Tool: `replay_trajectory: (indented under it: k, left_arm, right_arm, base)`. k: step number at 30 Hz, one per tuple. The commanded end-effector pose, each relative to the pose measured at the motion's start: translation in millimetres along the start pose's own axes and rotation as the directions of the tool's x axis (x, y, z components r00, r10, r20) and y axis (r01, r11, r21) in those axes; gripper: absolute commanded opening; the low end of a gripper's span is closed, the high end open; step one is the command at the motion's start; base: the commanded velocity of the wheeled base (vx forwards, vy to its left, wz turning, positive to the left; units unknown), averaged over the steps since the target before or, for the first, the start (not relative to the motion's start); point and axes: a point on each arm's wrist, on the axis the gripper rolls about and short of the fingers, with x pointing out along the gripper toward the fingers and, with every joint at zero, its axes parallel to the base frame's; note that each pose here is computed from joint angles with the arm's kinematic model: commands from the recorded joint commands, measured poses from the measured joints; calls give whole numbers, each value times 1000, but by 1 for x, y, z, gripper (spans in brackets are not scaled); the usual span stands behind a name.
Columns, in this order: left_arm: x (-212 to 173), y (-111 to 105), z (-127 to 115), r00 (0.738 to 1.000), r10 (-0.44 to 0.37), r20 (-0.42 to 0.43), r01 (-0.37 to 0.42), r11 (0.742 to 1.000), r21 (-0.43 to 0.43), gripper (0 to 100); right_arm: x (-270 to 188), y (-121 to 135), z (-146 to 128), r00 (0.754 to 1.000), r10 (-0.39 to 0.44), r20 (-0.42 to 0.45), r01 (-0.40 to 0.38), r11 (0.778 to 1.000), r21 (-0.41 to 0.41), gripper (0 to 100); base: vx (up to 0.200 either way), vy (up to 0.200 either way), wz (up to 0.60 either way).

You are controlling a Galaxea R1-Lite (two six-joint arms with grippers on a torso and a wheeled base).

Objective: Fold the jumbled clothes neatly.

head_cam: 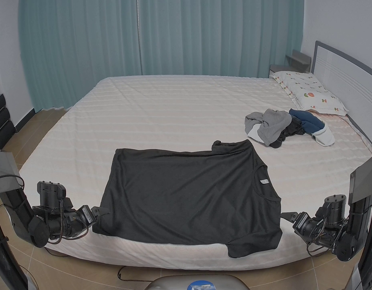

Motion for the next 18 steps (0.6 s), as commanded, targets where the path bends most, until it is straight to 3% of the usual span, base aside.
replay_trajectory:
  k: [1, 16, 17, 18]
  left_arm:
    - [20, 23, -5, 999, 46, -24, -47, 999, -28, 100]
    - [34, 30, -16, 996, 71, -47, -70, 997, 21, 100]
    - [34, 30, -16, 996, 71, -47, -70, 997, 21, 0]
    - [35, 30, -16, 996, 82, -41, -81, 996, 23, 0]
  right_arm:
    - [1, -2, -9, 999, -29, -22, 29, 999, -16, 100]
    - [2, -3, -11, 999, -41, -25, 40, 999, -19, 100]
    - [2, -3, -11, 999, -41, -25, 40, 999, -19, 100]
    - [2, -3, -11, 999, -39, -25, 38, 999, -19, 100]
  base:
    - [0, 0, 0]
    - [0, 0, 0]
    - [0, 0, 0]
    - [0, 0, 0]
